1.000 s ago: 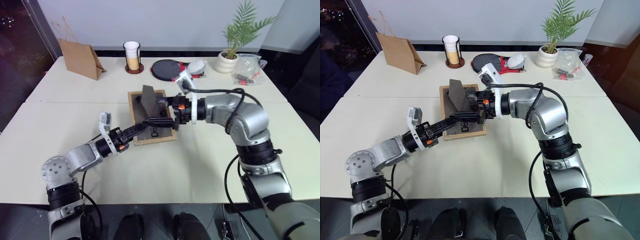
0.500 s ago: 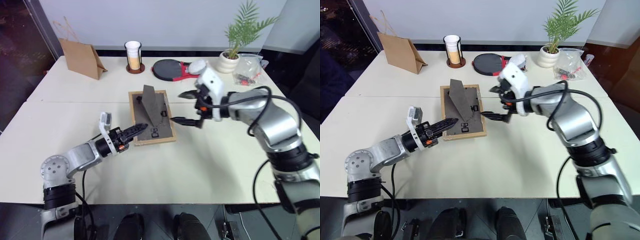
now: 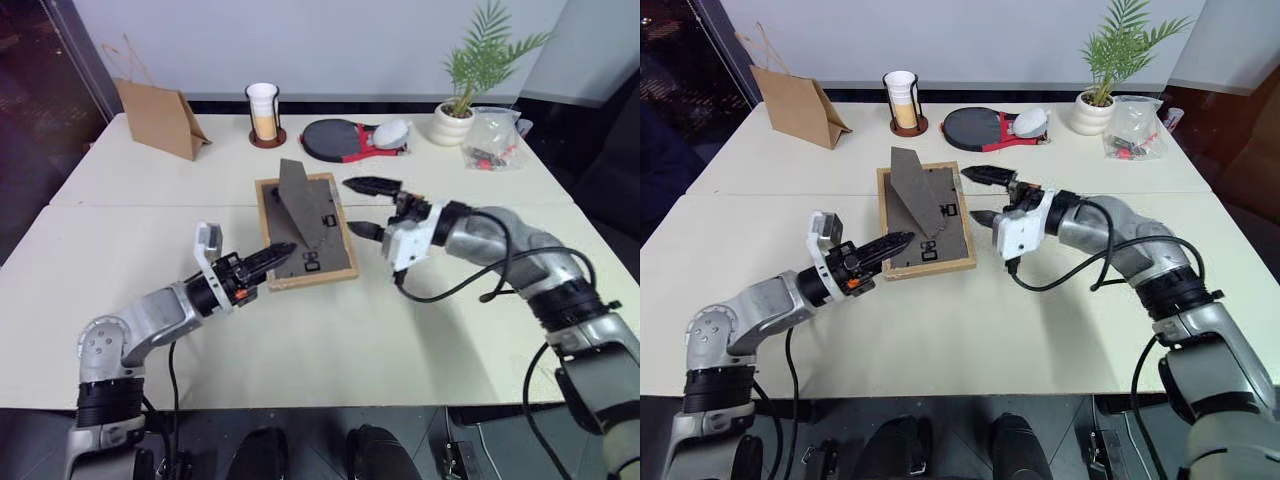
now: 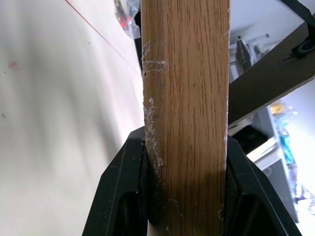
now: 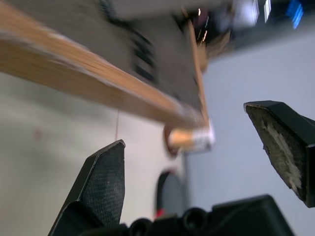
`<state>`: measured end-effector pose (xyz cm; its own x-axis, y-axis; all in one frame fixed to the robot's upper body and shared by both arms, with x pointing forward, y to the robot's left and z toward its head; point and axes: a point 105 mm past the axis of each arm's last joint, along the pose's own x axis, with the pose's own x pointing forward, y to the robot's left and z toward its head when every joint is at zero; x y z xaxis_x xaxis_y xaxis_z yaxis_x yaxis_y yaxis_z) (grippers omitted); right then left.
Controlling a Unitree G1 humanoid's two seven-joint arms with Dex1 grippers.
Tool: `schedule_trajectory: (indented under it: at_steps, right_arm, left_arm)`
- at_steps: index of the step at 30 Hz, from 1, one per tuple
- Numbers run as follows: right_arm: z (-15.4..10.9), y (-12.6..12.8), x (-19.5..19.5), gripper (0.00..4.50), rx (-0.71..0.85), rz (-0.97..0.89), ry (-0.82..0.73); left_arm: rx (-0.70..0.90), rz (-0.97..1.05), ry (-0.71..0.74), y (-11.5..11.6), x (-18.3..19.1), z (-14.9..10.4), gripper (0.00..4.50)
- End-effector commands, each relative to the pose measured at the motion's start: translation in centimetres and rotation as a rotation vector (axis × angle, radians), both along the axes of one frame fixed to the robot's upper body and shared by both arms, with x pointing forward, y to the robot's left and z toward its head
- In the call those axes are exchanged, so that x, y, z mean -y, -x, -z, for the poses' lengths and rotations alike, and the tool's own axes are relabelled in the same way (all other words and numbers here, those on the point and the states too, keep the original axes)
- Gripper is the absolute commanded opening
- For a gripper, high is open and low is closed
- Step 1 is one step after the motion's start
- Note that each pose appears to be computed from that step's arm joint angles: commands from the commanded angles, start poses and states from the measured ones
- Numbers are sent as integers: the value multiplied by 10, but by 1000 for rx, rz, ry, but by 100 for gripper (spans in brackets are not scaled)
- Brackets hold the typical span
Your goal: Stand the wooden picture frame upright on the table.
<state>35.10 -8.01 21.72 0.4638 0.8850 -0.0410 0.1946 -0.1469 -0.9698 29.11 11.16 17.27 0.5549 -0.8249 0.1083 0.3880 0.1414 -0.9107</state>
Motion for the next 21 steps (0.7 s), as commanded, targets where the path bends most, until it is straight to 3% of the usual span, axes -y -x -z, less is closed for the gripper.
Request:
schedule_trajectory:
  at_steps: [1,8,11,16,20,21]
  right_arm:
    - [-11,-1,-13,442,117,-81,-20]
    - [-7,-15,-28,442,173,-119,-12]
    - [-4,-21,-30,360,169,-118,-5]
    - [0,-22,-30,124,169,-138,4]
    - [0,-22,-30,114,156,-141,-2]
    - [-1,-21,-29,114,148,-141,-15]
  left_arm:
    - [62,30,33,7,5,-16,105]
    - [54,43,19,15,9,-9,105]
    - [50,40,14,18,8,-7,105]
    - [51,29,12,18,6,-7,105]
    - [56,24,-11,18,4,-7,105]
    - [61,30,-27,19,3,-7,155]
